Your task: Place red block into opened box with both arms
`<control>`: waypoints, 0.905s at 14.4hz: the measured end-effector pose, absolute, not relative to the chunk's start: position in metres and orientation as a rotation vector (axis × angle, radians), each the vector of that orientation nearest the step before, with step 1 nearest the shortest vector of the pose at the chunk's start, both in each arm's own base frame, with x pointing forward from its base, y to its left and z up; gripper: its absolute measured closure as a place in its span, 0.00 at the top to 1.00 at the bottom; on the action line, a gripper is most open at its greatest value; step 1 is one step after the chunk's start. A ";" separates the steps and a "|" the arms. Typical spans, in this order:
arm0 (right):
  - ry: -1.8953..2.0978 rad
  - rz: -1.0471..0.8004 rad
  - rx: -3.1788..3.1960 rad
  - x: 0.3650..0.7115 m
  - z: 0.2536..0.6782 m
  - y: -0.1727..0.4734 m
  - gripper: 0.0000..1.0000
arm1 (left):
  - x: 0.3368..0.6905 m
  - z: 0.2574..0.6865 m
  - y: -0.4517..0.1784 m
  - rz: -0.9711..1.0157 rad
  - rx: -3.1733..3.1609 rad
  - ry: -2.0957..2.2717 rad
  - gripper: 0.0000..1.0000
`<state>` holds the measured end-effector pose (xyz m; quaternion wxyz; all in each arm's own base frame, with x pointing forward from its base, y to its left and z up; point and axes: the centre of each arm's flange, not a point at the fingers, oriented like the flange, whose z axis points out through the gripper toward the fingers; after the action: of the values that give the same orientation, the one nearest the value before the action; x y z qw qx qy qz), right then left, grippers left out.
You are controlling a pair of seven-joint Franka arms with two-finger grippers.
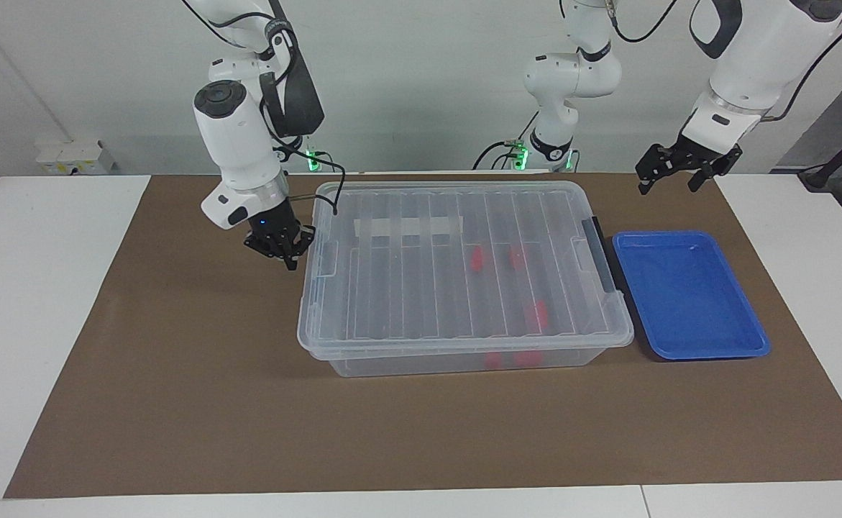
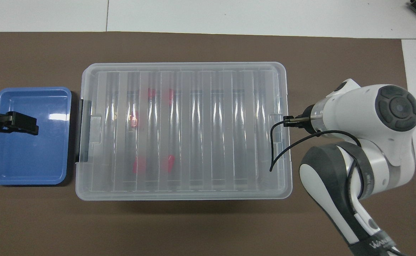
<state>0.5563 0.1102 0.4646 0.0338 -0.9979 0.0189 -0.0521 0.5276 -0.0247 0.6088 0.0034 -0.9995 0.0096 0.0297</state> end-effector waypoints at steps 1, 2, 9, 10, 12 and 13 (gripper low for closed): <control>0.090 -0.156 -3.070 0.558 0.467 0.098 0.01 | 0.528 0.609 -0.025 0.093 -3.133 0.030 1.00; 0.126 -0.155 -3.070 0.559 0.473 0.085 0.01 | 0.528 0.609 -0.025 0.093 -3.133 0.030 1.00; 0.232 -0.170 -3.061 0.553 0.553 0.040 0.58 | 0.528 0.609 -0.025 0.093 -3.133 0.030 1.00; 0.236 -0.157 -3.062 0.549 0.571 0.037 0.70 | 0.528 0.609 -0.025 0.093 -3.133 0.030 1.00; 0.265 -0.139 -3.069 0.546 0.602 0.024 0.92 | 0.528 0.609 -0.025 0.093 -3.133 0.030 1.00; 0.278 -0.128 -3.073 0.545 0.616 0.018 1.00 | 0.528 0.609 -0.025 0.093 -3.133 0.030 1.00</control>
<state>0.5453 0.0184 0.6161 0.0268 -0.9947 0.0900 -0.0415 0.5276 -0.0247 0.6088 0.0034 -0.9995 0.0096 0.0297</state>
